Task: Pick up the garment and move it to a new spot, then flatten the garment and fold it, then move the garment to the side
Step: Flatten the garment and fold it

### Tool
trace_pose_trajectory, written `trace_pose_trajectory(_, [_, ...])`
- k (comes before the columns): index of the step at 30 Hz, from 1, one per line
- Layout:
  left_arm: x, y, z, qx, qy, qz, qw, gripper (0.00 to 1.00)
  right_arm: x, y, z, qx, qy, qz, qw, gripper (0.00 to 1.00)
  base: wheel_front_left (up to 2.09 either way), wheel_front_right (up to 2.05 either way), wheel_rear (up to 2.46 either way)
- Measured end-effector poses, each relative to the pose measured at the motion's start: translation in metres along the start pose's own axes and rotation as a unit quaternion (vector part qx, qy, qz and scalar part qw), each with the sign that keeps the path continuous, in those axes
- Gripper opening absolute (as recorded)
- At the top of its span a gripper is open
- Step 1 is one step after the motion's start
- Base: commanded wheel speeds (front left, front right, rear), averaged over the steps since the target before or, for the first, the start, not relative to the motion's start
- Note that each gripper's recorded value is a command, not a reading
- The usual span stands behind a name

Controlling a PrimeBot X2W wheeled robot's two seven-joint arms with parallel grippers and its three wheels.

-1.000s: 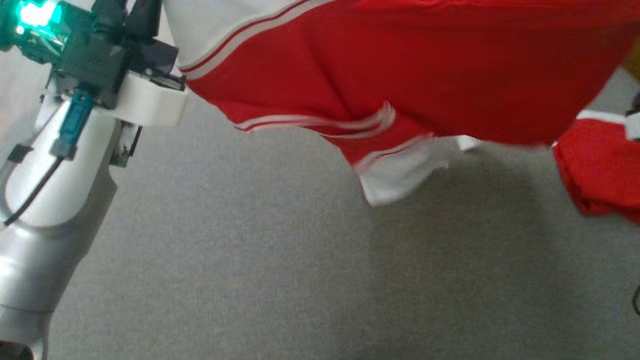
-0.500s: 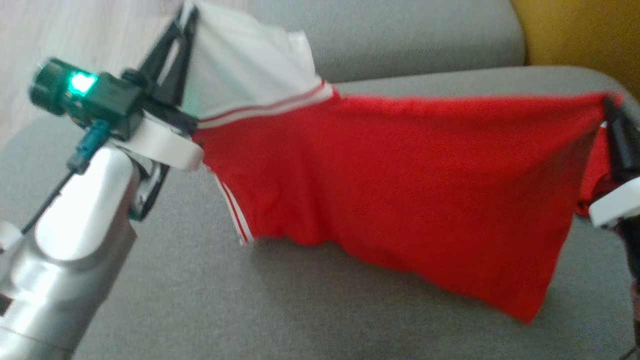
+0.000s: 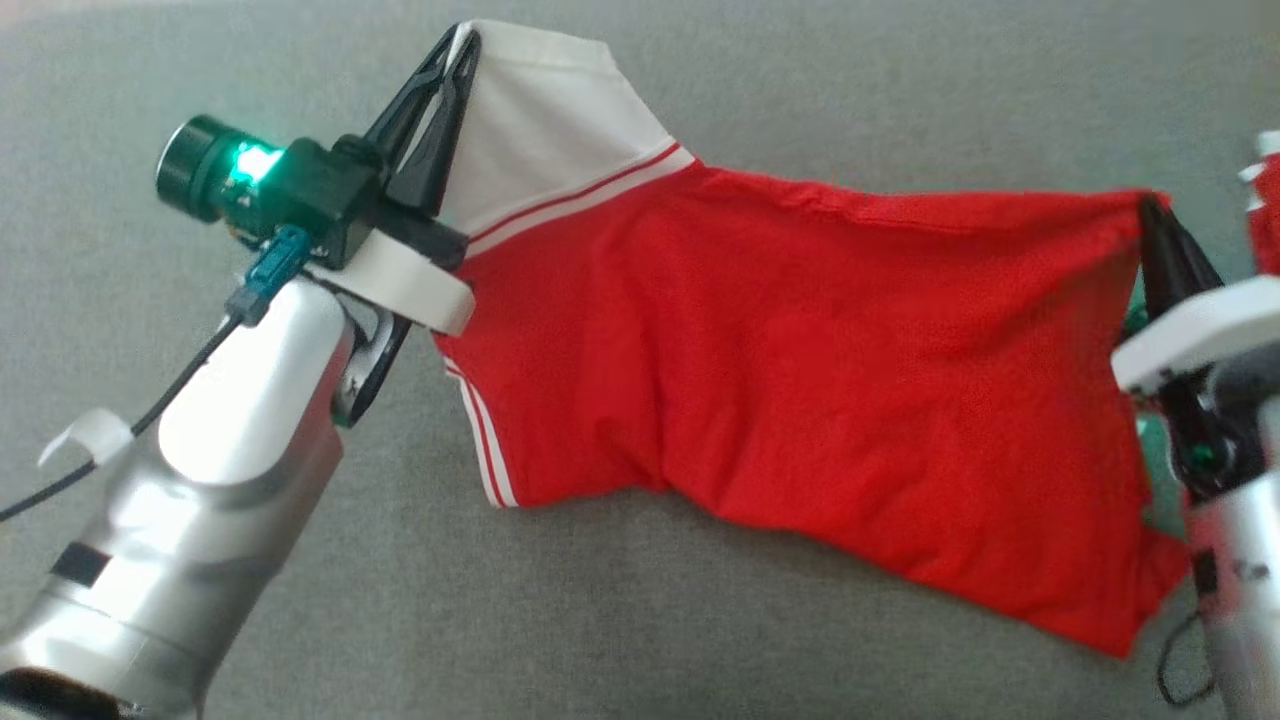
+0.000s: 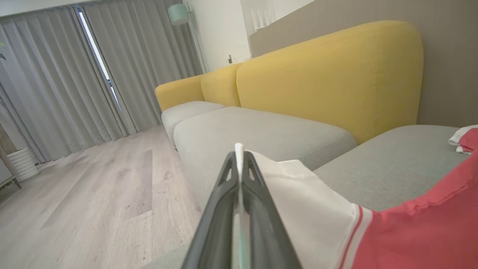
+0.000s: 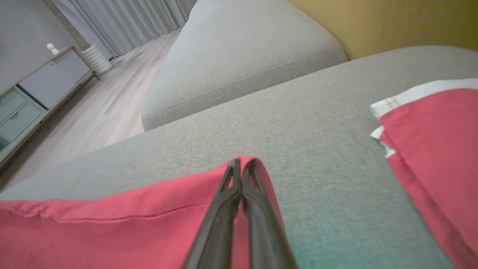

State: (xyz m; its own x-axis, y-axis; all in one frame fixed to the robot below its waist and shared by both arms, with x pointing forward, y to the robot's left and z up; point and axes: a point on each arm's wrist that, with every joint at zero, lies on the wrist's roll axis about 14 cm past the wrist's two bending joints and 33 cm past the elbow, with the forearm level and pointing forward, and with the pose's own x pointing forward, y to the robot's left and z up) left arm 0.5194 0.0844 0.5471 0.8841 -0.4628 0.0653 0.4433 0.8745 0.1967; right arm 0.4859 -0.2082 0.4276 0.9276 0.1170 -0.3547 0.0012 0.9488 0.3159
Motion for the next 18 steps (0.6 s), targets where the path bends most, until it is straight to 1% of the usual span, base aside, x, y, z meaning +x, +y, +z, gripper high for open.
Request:
trace_pose_trajectory(4, [0.007,0.000,-0.025,-0.005,0.019,-0.004,1.000,0.00,0.028,0.008,-0.014,0.001,0.009,0.009,1.000,0.00,0.00,0.00,0.00])
trace_pose_trajectory(5, [0.008,0.000,-0.031,-0.008,0.023,-0.004,1.000,0.00,0.033,0.008,-0.018,0.002,0.010,0.009,1.000,0.18,0.00,0.00,0.00])
trace_pose_trajectory(6, [0.009,0.000,-0.037,-0.011,0.029,-0.004,1.000,0.00,0.037,0.009,-0.022,0.004,0.014,0.010,1.000,0.49,0.00,0.00,0.00])
trace_pose_trajectory(7, [0.010,0.000,-0.041,-0.013,0.034,-0.003,0.999,0.00,0.040,0.011,-0.027,0.007,0.019,0.013,1.000,0.67,0.00,0.00,0.00])
trace_pose_trajectory(8, [0.011,-0.001,-0.044,-0.014,0.035,-0.004,0.999,0.00,0.042,0.013,-0.031,0.009,0.023,0.016,1.000,1.00,0.00,0.00,0.00])
trace_pose_trajectory(9, [0.013,-0.003,-0.046,-0.013,0.035,-0.006,0.999,0.00,0.042,0.015,-0.039,0.013,0.028,0.020,0.999,1.00,0.00,0.00,0.00])
trace_pose_trajectory(13, [0.014,-0.004,-0.043,-0.013,0.031,-0.007,0.999,0.00,0.036,0.010,-0.040,0.023,0.024,0.018,0.999,1.00,0.00,0.00,0.00])
trace_pose_trajectory(18, [0.018,-0.006,-0.038,-0.015,0.024,-0.008,1.000,0.00,0.023,0.006,-0.049,0.035,0.036,0.019,0.999,1.00,0.00,0.00,0.00])
